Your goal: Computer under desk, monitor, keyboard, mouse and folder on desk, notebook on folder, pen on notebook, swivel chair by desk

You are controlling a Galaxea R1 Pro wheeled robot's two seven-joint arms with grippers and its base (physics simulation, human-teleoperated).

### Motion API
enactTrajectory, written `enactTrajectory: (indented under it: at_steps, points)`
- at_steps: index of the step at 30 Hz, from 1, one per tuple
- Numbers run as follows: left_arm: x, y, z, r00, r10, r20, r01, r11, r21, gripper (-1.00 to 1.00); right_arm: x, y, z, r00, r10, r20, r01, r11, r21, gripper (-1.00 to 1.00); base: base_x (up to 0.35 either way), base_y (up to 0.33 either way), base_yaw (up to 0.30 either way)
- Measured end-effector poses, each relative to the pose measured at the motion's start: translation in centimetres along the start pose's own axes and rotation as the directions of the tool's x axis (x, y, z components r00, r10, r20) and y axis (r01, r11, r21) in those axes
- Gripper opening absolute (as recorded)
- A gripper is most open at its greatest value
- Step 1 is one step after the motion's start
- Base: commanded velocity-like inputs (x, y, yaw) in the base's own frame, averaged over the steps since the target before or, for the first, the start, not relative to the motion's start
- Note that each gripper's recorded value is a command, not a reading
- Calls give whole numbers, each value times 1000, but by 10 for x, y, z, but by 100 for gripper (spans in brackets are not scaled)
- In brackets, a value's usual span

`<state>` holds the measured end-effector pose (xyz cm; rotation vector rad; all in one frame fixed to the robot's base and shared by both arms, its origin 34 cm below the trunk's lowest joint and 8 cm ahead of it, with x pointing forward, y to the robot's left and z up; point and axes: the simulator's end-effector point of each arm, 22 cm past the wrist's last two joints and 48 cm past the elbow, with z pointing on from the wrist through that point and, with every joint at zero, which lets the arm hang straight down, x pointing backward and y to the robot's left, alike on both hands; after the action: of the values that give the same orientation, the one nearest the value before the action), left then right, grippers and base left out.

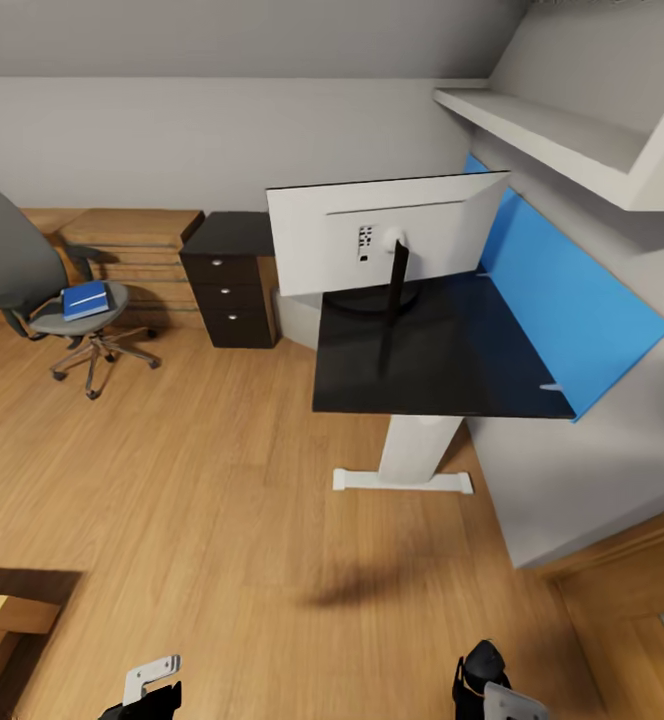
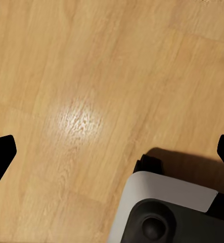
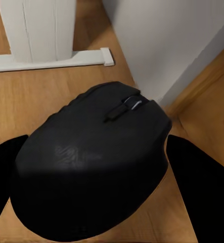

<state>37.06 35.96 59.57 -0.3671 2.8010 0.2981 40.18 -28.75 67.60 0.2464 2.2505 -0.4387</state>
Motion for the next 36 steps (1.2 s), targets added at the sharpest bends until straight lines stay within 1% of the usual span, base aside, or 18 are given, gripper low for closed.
enactTrajectory:
  at_steps: [6, 21, 24, 27, 36]
  points:
    - [-3, -3, -1, 1000, -2, 7, 2, 1000, 5, 100, 1, 5, -4, 1000, -7, -1, 7, 1000, -10, -100, 0, 0, 142]
    - [-8, -5, -3, 1000, -6, 18, 6, 1000, 10, 100, -3, 6, -4, 1000, -7, 9, 7, 1000, -14, -100, 0, 0, 9]
    - [-10, -6, -4, 1000, -7, 21, 6, 1000, 12, 100, -5, 11, -5, 999, -43, 25, 44, 998, -44, -100, 0, 0, 0]
    - [-12, -6, -5, 1000, -7, 25, 7, 1000, 13, 100, -9, 14, -5, 997, -61, 42, 64, 996, -62, -100, 0, 0, 0]
    - [-18, -10, -7, 999, -11, 38, 10, 1000, 19, 100, -16, 16, -5, 996, -61, 58, 65, 996, -66, -100, 0, 0, 0]
